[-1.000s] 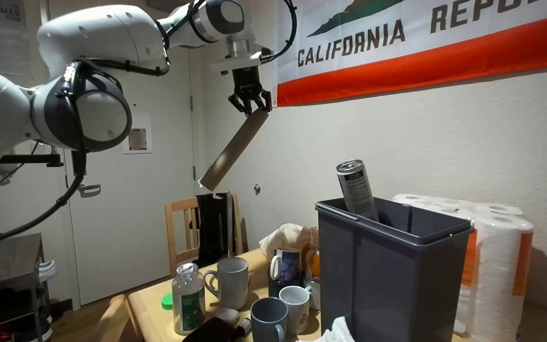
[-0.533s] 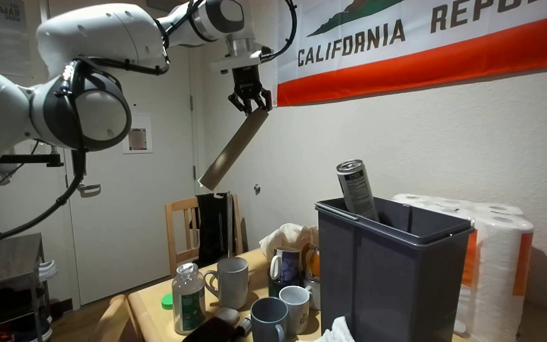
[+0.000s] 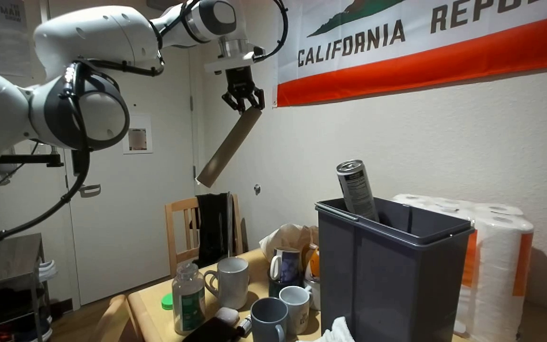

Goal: Remove the handle towel roll from the grey bin and place it on the silver stand

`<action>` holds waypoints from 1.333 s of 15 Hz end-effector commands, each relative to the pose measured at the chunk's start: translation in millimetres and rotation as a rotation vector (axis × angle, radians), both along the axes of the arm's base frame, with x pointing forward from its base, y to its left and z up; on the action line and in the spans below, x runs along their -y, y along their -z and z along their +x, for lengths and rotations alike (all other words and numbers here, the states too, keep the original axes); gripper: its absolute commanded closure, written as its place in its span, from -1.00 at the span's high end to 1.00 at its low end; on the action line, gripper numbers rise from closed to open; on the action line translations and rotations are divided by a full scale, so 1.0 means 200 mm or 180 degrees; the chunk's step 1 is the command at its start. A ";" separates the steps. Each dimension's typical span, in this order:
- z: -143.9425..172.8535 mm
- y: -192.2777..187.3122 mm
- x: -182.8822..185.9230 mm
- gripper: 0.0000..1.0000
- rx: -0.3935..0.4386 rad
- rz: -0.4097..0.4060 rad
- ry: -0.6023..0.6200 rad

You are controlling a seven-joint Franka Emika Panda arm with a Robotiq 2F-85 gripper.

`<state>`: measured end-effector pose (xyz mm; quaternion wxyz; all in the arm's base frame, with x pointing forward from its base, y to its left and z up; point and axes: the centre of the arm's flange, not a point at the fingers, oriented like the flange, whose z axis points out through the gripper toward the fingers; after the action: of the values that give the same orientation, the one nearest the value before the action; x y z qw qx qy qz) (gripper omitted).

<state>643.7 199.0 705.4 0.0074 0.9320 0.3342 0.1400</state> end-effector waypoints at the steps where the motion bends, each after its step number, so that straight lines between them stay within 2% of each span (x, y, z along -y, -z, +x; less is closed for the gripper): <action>1: -0.10 -0.02 -0.09 -0.98 0.0203 -0.0036 0.0086; 10: -0.06 0.00 -0.15 -0.98 0.0568 -0.0332 0.0308; 20: -0.02 0.12 -0.21 -0.98 0.0630 -0.0405 0.0347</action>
<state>655.8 240.3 699.4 0.0874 0.9278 0.3024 0.2004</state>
